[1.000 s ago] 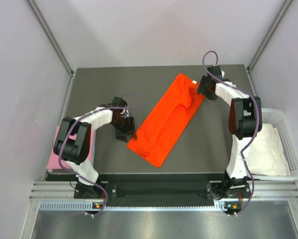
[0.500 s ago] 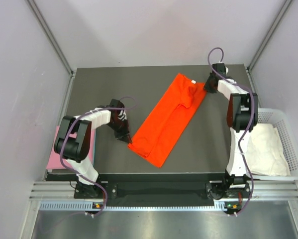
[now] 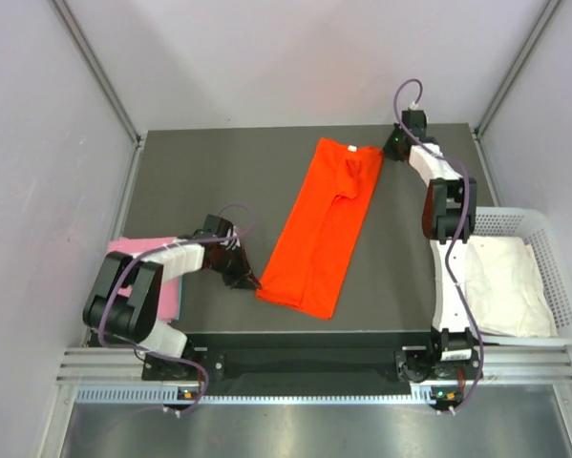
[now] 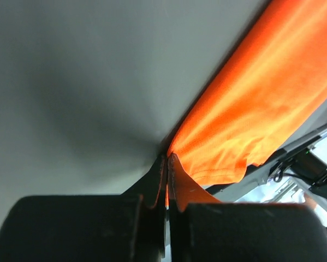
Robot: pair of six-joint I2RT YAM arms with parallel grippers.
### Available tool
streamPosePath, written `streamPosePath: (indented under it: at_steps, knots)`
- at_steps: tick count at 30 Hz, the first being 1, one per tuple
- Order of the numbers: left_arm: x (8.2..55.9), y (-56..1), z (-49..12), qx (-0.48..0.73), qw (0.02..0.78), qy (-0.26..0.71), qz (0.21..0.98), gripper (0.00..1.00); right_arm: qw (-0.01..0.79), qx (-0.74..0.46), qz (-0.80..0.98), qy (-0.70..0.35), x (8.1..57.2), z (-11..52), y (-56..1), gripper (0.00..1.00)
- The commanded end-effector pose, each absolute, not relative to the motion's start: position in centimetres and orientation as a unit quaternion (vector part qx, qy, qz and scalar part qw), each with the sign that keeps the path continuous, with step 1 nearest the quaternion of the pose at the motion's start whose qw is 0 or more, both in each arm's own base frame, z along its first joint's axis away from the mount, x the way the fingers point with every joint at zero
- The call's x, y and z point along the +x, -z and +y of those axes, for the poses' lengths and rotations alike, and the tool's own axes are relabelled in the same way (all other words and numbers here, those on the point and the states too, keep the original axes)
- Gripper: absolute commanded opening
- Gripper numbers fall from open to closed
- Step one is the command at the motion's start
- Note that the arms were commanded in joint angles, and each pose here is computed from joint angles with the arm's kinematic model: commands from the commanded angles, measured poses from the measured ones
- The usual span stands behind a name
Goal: Fold and stack the t-shirts
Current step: Fold the tshirt
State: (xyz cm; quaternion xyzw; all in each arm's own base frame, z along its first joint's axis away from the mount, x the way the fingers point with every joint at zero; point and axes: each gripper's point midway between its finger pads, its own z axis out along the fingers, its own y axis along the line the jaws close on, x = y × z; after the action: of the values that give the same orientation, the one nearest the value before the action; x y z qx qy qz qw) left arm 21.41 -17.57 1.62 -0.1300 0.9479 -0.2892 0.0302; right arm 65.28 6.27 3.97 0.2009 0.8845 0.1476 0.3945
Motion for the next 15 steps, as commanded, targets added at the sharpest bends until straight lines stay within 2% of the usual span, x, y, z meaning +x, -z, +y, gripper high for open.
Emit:
streamPosePath:
  at_steps: [1,3,4,5,6,7,9,10,12,15]
  knots:
    - [20.2,-1.4,-18.8,-0.132,0.055,0.302,0.942,0.0,0.447,0.163,0.864,-0.167,68.1,8.6,-6.5,0.1]
    - [19.0,-1.5,-19.2,-0.13,0.059,0.301,0.943,0.0,0.458,0.147,0.858,-0.18,68.8,10.6,-7.2,0.1]
    - [18.7,-1.6,-19.3,-0.14,0.058,0.302,0.941,0.22,0.46,0.145,0.856,-0.184,69.0,11.3,-7.4,0.1]
    - [18.1,-1.4,-19.1,-0.145,0.058,0.298,0.942,0.33,0.462,0.142,0.855,-0.188,69.0,12.1,-7.7,0.11]
    - [18.3,-2.1,-19.1,-0.146,0.074,0.304,0.939,0.37,0.463,0.141,0.853,-0.193,68.9,12.5,-8.0,0.12]
    - [18.2,-2.2,-18.8,-0.152,0.077,0.3,0.939,0.48,0.462,0.141,0.853,-0.197,68.8,12.9,-8.3,0.16]
    - [18.6,-3.2,-18.4,-0.153,0.097,0.294,0.939,0.6,0.456,0.135,0.858,-0.196,68.0,13.3,-9.6,0.24]
    - [18.3,-3.4,-18.2,-0.15,0.095,0.289,0.941,0.67,0.455,0.124,0.861,-0.19,67.6,13.5,-10.0,0.34]
    - [18.6,-4.4,-18.2,-0.143,0.107,0.29,0.94,0.73,0.443,0.122,0.871,-0.173,66.1,12.9,-11.1,0.41]
    - [18.7,-5.1,-18.4,-0.127,0.107,0.295,0.941,0.73,0.42,0.132,0.885,-0.149,63.1,10.6,-12.3,0.48]
